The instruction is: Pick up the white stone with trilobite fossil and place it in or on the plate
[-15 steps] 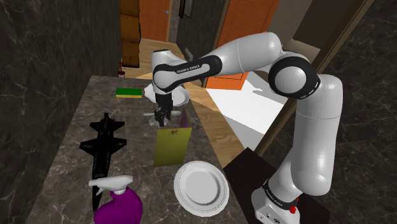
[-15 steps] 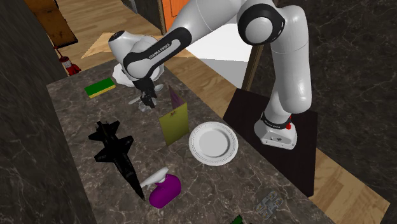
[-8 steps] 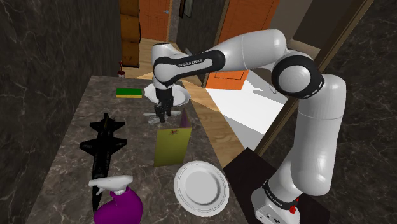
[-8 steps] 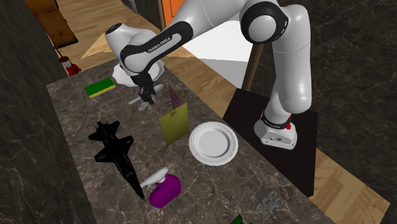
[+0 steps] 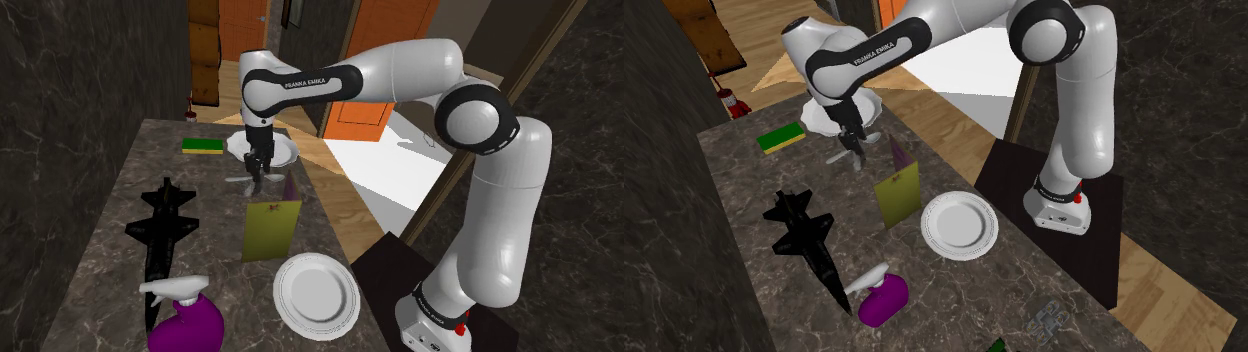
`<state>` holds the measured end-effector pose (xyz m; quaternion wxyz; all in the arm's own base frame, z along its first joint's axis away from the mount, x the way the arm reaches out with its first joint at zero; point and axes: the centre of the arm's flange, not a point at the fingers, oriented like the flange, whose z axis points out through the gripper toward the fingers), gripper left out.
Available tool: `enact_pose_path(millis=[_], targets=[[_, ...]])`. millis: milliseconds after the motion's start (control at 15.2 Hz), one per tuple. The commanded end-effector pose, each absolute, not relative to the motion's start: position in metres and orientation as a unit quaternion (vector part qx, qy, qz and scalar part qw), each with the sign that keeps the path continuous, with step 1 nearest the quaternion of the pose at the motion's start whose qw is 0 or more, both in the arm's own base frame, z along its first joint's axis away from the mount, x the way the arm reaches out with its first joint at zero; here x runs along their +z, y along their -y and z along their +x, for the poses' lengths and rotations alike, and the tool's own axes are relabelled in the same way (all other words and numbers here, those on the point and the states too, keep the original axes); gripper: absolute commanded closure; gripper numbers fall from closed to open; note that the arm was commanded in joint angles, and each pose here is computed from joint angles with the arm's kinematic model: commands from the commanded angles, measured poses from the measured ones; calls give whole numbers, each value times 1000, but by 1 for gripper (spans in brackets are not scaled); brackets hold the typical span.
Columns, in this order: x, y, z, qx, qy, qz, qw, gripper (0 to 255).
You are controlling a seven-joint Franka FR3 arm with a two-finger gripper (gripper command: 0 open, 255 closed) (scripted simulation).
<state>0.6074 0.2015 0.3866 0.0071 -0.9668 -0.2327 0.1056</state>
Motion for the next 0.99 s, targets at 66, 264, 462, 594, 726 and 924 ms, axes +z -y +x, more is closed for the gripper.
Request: enact_pose_path(millis=[66,264,462,594,726,924], targets=[[403,-201,608,106,233,-967,7,255],[409,-203,594,106,233,-967,7,255],[409,-210,555,106,233,-967,7,255],[410,-214,529,106,233,-967,7,255],[410,-218,503,106,233,-967,7,255],[411,-225,464,106,233,-967,7,255]])
